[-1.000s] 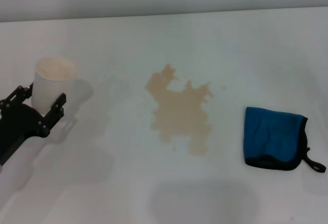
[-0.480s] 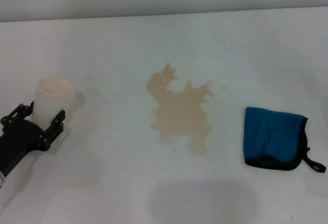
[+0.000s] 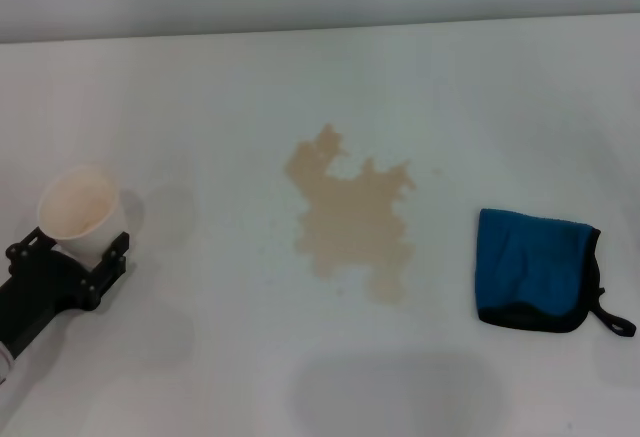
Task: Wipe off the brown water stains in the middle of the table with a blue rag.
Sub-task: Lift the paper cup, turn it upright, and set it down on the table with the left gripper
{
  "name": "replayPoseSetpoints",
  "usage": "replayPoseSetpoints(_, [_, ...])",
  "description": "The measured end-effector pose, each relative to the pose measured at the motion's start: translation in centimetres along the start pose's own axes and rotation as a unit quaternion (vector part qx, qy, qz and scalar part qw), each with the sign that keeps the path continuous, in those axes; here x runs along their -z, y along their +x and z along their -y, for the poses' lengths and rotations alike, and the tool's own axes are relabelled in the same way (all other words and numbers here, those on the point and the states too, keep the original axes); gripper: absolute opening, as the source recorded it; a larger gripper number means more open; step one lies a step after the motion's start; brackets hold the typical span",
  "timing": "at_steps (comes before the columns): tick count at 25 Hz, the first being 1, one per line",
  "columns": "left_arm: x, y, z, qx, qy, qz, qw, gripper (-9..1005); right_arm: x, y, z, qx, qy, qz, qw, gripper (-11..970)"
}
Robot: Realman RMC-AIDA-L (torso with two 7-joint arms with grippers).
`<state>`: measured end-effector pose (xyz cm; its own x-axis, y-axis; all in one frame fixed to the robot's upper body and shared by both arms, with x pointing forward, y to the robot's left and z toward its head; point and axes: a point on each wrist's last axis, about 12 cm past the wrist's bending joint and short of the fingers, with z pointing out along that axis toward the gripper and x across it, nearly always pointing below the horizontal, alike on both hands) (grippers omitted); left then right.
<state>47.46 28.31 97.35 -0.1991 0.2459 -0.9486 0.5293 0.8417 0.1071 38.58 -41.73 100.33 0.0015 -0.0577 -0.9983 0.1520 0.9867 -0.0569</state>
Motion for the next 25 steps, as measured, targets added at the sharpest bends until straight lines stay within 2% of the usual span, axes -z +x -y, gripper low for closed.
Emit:
replayPoseSetpoints(9, [0.19, 0.06, 0.17, 0.0, 0.004, 0.003, 1.0, 620, -0.07, 0.0, -0.02, 0.0, 0.0, 0.0, 1.0, 872])
replayPoseSetpoints(17, [0.72, -0.36, 0.1, 0.003, 0.002, 0.031, 1.0, 639, 0.21, 0.05, 0.08, 0.0, 0.001, -0.002, 1.0, 871])
replayPoseSetpoints(22, [0.81, -0.43, 0.08, 0.003, 0.005, 0.035, 0.999, 809, 0.38, 0.04, 0.13, 0.0, 0.002, -0.001, 1.0, 871])
replayPoseSetpoints(25, [0.82, -0.37, 0.05, 0.003, 0.004, 0.032, 0.999, 850, 0.45, 0.02, 0.15, 0.0, 0.002, 0.0, 1.0, 871])
